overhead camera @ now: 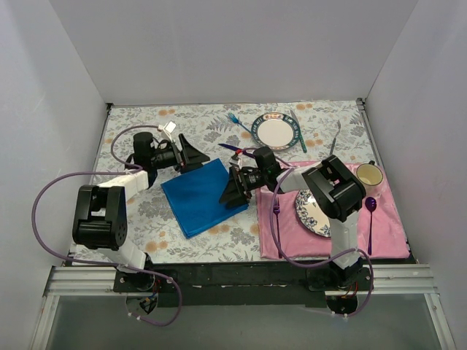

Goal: Fold the napkin into a case and place the utensils inside

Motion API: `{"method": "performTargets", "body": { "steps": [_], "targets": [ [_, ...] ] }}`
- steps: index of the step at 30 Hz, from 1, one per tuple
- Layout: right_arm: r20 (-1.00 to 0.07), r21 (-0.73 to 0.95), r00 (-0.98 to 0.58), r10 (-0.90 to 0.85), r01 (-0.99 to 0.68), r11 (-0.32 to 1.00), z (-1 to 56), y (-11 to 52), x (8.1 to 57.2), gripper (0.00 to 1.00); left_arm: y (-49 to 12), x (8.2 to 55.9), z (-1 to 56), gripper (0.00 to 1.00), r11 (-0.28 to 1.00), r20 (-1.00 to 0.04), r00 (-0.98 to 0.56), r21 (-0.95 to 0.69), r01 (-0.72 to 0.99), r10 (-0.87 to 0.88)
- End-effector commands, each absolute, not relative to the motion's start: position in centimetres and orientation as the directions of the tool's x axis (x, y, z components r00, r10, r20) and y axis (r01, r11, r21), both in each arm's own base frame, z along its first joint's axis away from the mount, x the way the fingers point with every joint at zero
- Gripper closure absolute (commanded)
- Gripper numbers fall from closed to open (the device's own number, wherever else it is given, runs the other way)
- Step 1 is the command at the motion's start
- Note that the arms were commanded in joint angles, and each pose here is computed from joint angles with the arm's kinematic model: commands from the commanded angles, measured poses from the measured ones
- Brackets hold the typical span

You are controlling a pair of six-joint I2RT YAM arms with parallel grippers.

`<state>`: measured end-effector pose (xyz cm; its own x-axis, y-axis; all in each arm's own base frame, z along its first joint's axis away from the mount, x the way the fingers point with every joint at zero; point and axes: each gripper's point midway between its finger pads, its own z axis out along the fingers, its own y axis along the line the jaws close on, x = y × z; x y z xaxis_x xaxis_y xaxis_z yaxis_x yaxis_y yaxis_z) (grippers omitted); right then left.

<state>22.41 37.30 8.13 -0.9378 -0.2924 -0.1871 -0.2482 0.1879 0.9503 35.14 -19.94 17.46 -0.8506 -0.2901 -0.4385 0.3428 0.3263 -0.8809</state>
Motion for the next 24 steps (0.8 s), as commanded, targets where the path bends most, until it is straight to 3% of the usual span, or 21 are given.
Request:
{"method": "performTargets", "body": {
  "steps": [1, 9, 12, 14, 16, 17, 19, 20, 21, 24],
  "targets": [
    [-0.198, 0.952, -0.925, -0.324, -0.260, 0.160, 8.6, 36.8, 21.2, 0.01, -17.4, 33.3, 12.6, 0.02, 0.386, -0.342, -0.893, -0.897, 0.217, -0.294],
    [-0.116, 0.954, -0.935, -0.336, -0.199, 0.225, 4.3, 36.7, 22.0, 0.01, -13.6, 33.5, 7.6, 0.02, 0.448, -0.254, -0.894, -0.891, 0.069, -0.368],
    [-0.115, 0.953, -0.920, -0.374, -0.208, 0.221, 3.6, 36.9, 22.6, 0.02, -12.7, 33.1, 6.3, 0.02, 0.465, -0.214, -0.902, -0.885, 0.017, -0.376],
    [-0.176, 0.941, -0.899, -0.401, -0.273, 0.199, 3.4, 36.9, 23.1, 0.02, -12.4, 33.0, 6.5, 0.02, 0.472, -0.243, -0.904, -0.880, 0.053, -0.351],
    [-0.203, 0.934, -0.878, -0.433, -0.307, 0.185, 4.5, 37.1, 23.4, 0.02, -12.5, 33.0, 9.1, 0.02, 0.486, -0.342, -0.889, -0.859, 0.163, -0.305],
    [-0.282, 0.916, -0.846, -0.452, -0.378, 0.137, 5.0, 37.2, 23.7, 0.02, -12.3, 33.2, 10.1, 0.02, 0.516, -0.459, -0.854, -0.808, 0.286, -0.245],
    [-0.350, 0.894, -0.816, -0.460, -0.438, 0.096, 7.3, 37.5, 23.9, 0.04, -12.0, 33.0, 13.2, 0.02, 0.554, -0.588, -0.792, -0.719, 0.419, -0.164],
    [-0.371, 0.885, -0.802, -0.469, -0.458, 0.084, 8.0, 37.5, 23.7, 0.04, -11.6, 33.0, 13.5, 0.02, 0.578, -0.700, -0.711, -0.604, 0.549, -0.056],
    [-0.410, 0.868, -0.781, -0.472, -0.493, 0.063, 8.7, 37.5, 23.8, 0.05, -11.4, 31.6, 13.5, 0.02, 0.583, -0.695, -0.719, -0.582, 0.566, 0.004],
    [-0.470, 0.837, -0.749, -0.467, -0.546, 0.033, 11.4, 37.9, 24.5, 0.12, -10.3, 29.9, 14.4, 0.02, 0.573, -0.807, -0.551, -0.353, 0.740, 0.214]
  ]
}}
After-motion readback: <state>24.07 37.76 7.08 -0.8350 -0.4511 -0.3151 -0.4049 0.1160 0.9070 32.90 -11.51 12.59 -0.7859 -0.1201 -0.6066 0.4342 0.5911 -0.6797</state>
